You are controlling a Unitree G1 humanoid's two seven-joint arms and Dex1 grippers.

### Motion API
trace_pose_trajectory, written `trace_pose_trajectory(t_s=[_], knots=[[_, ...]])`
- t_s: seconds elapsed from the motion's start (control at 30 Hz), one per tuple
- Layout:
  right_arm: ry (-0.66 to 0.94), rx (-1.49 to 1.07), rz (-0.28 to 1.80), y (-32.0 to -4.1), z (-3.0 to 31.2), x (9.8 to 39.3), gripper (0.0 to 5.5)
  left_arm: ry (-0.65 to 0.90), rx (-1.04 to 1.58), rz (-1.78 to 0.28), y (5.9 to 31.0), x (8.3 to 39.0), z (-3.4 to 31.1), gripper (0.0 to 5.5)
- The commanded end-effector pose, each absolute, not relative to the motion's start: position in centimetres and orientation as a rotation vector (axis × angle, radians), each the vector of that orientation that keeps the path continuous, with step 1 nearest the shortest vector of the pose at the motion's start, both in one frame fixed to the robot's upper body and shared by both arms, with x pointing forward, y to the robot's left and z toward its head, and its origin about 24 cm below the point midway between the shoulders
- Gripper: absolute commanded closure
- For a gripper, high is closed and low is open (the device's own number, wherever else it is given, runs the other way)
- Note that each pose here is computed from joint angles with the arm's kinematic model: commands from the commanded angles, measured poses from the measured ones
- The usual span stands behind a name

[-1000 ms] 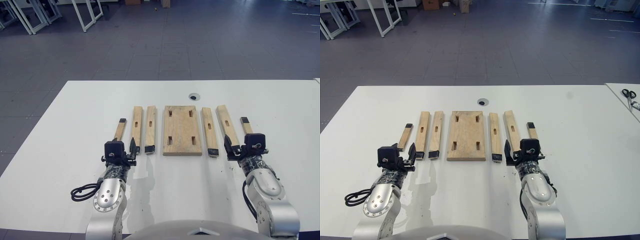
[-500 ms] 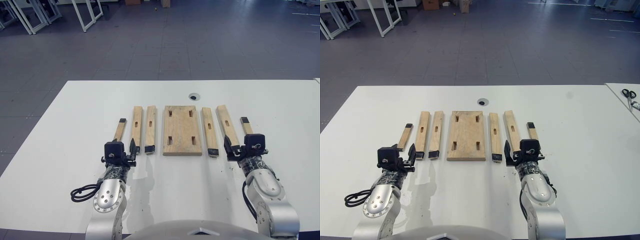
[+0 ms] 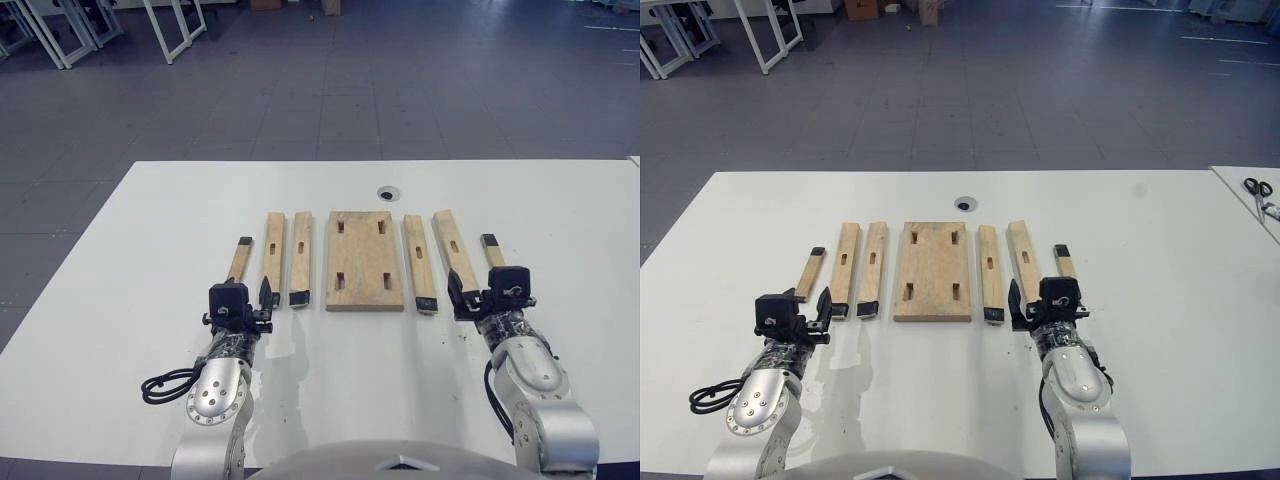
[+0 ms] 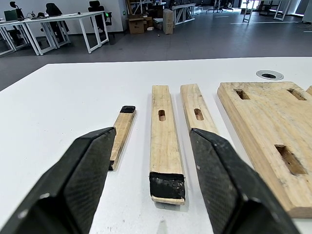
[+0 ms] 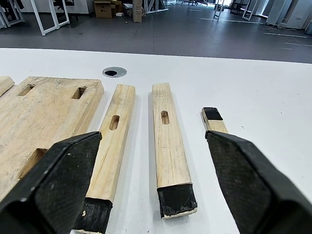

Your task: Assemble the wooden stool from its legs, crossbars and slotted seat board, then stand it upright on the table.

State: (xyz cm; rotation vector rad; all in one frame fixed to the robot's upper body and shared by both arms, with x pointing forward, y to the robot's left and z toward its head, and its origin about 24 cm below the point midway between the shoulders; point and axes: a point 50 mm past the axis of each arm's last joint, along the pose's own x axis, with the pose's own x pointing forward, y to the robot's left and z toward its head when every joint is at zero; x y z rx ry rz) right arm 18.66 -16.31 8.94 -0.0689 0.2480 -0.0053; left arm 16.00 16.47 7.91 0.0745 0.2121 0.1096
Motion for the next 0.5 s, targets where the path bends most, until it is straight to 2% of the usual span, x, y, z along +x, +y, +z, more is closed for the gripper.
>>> trace_pose_trajectory(t_s=[0.03, 0.1, 0.2, 0.37, 0.5], knots=[[0.247, -0.071, 0.004, -17.2, 8.8, 19.9, 1.58, 0.219, 0.077, 0.124, 16.7, 16.1, 7.9, 2.7], [0.232, -0.097, -0.003, -18.2, 8.9, 21.0, 1.58, 0.219, 0.079, 0.13, 16.7, 16.1, 7.9, 2.7], [0.213, -0.126, -0.059, -21.0, 8.9, 23.1, 1.58, 0.218, 0.081, 0.136, 16.8, 16.1, 8.0, 2.7], [0.297, -0.084, -0.051, -25.5, 7.5, 25.1, 1.58, 0.214, 0.081, 0.136, 16.8, 16.2, 8.0, 2.7], [0.379, -0.057, 0.026, -26.6, 6.0, 25.5, 1.58, 0.212, 0.082, 0.132, 16.7, 16.3, 8.0, 2.7]])
